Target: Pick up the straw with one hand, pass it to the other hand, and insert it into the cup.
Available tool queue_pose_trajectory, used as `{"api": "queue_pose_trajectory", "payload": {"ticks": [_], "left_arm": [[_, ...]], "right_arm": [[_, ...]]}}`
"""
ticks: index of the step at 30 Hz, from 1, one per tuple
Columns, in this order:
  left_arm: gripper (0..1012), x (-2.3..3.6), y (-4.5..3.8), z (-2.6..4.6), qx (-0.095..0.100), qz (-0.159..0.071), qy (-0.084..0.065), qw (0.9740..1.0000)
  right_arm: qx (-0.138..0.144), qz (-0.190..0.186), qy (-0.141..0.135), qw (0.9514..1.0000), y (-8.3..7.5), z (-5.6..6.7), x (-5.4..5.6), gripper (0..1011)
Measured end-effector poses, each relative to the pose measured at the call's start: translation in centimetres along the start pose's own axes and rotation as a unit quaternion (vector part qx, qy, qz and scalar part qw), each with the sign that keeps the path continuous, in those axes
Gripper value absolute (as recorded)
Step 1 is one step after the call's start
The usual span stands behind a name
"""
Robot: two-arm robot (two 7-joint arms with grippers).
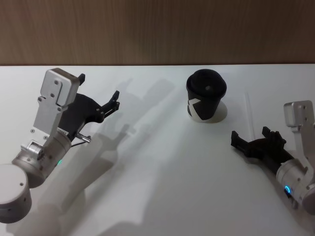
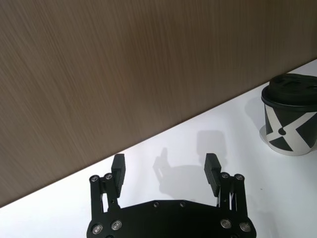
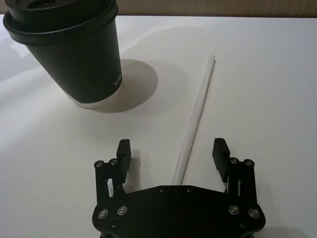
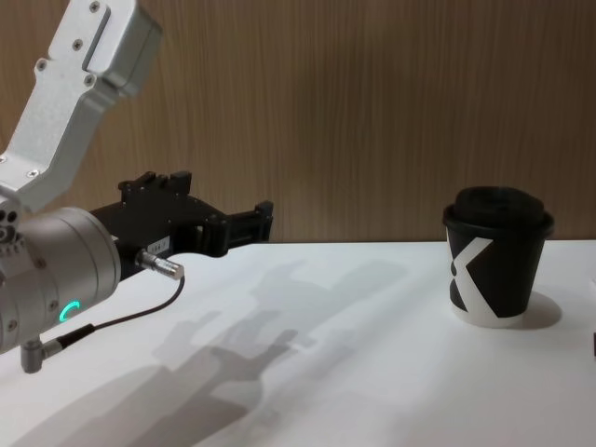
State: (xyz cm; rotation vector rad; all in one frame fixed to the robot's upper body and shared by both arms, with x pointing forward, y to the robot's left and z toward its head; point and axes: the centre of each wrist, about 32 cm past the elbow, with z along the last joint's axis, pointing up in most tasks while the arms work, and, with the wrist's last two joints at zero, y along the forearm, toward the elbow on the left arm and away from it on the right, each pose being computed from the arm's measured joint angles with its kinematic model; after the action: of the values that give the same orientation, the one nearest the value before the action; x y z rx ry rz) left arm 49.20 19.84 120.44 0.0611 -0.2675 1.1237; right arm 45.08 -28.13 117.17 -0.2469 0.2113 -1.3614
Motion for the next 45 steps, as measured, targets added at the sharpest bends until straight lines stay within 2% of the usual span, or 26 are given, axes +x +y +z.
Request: {"api": "queue_pose_trajectory", "payload": {"ticks": [6, 9, 12, 45], "left_arm": [[1003, 0.00, 0.00, 0.00, 0.000, 0.000, 0.000, 1.0000], [1003, 0.00, 0.00, 0.00, 0.000, 0.000, 0.000, 1.0000], [1003, 0.00, 0.00, 0.00, 0.000, 0.000, 0.000, 1.0000], [1003, 0.00, 0.00, 0.00, 0.000, 0.000, 0.000, 1.0000]], "right_arm": [[-0.001, 0.000, 0.000, 1.0000, 0.02, 0.00, 0.02, 969], [-0.001, -0.001, 0.000, 1.0000, 0.02, 0.01, 0.05, 876], [-0.001, -0.001, -0.001, 1.0000, 0.03, 0.02, 0.06, 828], [-0.003, 0.000, -0.001, 1.0000, 0.06, -0.03, -0.01, 615]]}}
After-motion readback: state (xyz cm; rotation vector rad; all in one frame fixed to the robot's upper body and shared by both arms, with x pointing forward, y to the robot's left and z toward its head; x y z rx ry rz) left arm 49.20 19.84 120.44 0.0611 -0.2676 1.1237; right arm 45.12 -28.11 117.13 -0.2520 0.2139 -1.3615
